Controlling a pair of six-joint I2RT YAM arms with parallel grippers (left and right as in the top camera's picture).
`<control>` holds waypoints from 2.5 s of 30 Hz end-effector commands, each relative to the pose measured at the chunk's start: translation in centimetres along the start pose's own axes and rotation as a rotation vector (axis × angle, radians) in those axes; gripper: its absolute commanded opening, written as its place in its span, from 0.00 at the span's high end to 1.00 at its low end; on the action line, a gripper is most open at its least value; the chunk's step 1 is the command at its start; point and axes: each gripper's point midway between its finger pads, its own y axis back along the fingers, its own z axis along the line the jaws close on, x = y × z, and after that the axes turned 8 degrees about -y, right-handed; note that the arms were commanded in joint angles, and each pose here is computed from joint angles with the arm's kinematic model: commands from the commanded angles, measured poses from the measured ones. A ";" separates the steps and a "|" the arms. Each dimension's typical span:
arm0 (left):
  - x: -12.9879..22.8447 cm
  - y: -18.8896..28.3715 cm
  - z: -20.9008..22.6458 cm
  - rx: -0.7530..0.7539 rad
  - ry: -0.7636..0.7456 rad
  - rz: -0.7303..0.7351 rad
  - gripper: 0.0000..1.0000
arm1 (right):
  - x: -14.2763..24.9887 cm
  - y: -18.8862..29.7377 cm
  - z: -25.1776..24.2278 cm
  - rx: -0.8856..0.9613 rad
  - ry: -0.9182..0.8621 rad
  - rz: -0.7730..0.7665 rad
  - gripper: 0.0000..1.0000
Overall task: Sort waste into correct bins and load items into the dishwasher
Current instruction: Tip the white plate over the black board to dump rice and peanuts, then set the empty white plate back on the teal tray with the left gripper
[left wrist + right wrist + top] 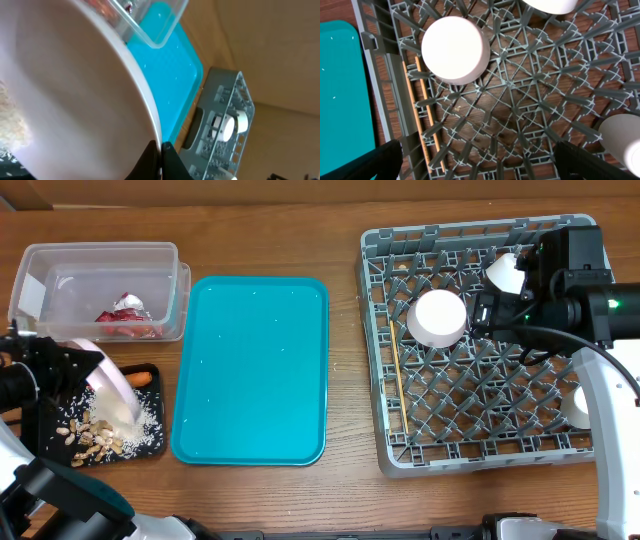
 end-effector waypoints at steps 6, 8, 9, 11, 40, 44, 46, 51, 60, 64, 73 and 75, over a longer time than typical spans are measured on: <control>-0.6 0.4 -1.4 0.087 -0.043 -0.044 0.96 | 0.0 0.2 -0.1 0.005 0.004 -0.003 0.00; -0.6 0.3 -1.1 0.080 -0.012 -0.037 0.96 | 0.0 0.2 -0.1 0.006 0.004 -0.001 0.00; -1.0 0.3 -0.9 0.069 -0.062 -0.052 0.96 | 0.0 0.2 -0.1 0.006 0.004 0.000 0.00; -0.8 0.4 -1.7 0.127 -0.003 -0.046 0.96 | 0.0 0.2 -0.1 0.006 0.004 0.000 0.00; 13.0 -16.9 -12.7 -0.415 -0.738 0.404 0.96 | -0.6 1.1 7.1 -0.318 0.125 -0.033 0.00; 16.3 -21.3 -11.8 -0.578 -0.758 0.444 0.95 | 0.5 0.4 9.0 -0.334 0.177 0.007 0.00; 17.9 -23.3 -11.0 -0.609 -0.778 0.495 0.94 | 0.9 -0.1 9.6 -0.337 0.193 0.027 0.01; 19.4 -24.7 -10.8 -0.596 -0.781 0.547 0.89 | 1.8 -1.0 11.6 -0.352 0.243 0.056 0.01; 11.3 -15.4 -16.4 -0.553 -0.733 0.368 0.00 | 3.2 -2.8 18.4 -0.440 0.352 0.045 0.02; 5.1 -8.2 -13.8 -0.590 -0.514 0.169 0.00 | 6.2 -5.4 22.5 -0.465 0.416 0.113 0.10; 0.5 -2.5 -8.4 -0.594 -0.222 0.041 0.00 | 13.0 -13.7 28.0 -0.363 0.447 0.227 0.33; 0.5 -2.5 -8.4 -0.594 -0.242 0.047 0.00 | 13.8 -15.4 28.1 -0.338 0.442 0.250 0.35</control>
